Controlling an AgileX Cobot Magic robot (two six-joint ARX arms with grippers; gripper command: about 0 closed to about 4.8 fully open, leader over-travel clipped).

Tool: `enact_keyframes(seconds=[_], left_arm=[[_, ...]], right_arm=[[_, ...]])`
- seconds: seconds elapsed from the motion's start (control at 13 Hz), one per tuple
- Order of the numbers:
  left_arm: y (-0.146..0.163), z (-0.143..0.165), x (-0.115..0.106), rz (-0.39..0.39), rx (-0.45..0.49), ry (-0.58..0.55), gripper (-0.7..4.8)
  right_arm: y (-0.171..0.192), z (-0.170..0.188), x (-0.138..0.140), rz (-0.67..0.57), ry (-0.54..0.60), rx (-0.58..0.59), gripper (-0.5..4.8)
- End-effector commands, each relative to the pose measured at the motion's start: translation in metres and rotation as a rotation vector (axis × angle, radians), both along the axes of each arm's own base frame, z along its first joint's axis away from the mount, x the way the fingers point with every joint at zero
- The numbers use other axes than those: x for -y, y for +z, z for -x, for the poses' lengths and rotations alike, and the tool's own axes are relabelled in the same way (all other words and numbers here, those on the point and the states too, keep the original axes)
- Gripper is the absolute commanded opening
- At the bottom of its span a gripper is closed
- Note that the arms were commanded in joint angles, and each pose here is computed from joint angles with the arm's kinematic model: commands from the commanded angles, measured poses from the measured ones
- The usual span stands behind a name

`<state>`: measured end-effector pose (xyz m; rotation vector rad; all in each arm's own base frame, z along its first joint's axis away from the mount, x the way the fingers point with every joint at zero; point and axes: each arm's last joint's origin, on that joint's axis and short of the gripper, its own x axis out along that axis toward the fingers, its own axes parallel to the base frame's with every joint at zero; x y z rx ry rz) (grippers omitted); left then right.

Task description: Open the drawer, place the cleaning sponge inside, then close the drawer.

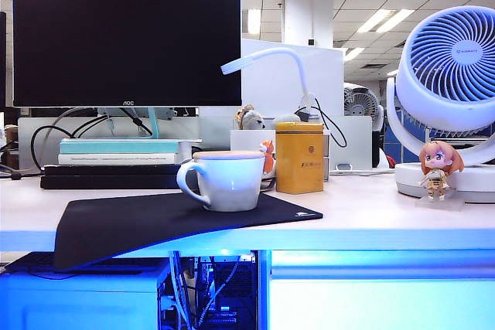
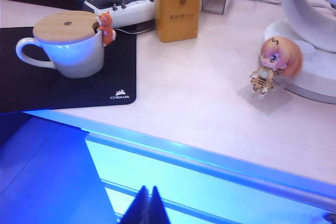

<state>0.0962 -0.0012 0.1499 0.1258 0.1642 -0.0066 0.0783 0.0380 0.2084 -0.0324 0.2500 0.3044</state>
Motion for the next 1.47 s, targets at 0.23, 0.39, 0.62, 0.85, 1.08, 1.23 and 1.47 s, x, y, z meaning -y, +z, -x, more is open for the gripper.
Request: enact_keyframes(seconds=[0.23, 0.39, 0.62, 0.85, 1.08, 1.23, 1.47], left_arm=[[-0.003, 0.0, -0.001, 0.001, -0.021, 0.009, -0.05], [-0.003, 0.0, -0.001, 0.0, -0.021, 0.009, -0.05], [-0.003, 0.0, -0.001, 0.001, -0.021, 0.009, -0.05], [-0.003, 0.0, -0.001, 0.0, -0.02, 0.009, -0.05], [-0.003, 0.0, -0.001, 0.001, -0.02, 0.009, -0.05], [-0.003, 0.0, -0.001, 0.001, -0.021, 0.009, -0.05], [-0.003, 0.0, -0.001, 0.001, -0.02, 0.009, -0.05]], right_arm=[[0.002, 0.0, 0.0, -0.01, 0.002, 0.013, -0.01], [-0.012, -0.005, 0.001, -0.013, -0.031, 0.083, -0.01], [-0.028, -0.017, 0.018, -0.058, -0.153, 0.171, -0.01], [-0.06, -0.018, 0.031, -0.071, -0.227, 0.086, -0.01], [-0.062, -0.018, 0.033, -0.062, -0.267, 0.064, -0.01], [-0.06, -0.018, 0.032, -0.066, -0.255, 0.081, -0.01], [-0.06, -0.018, 0.032, -0.065, -0.255, 0.08, -0.01]])
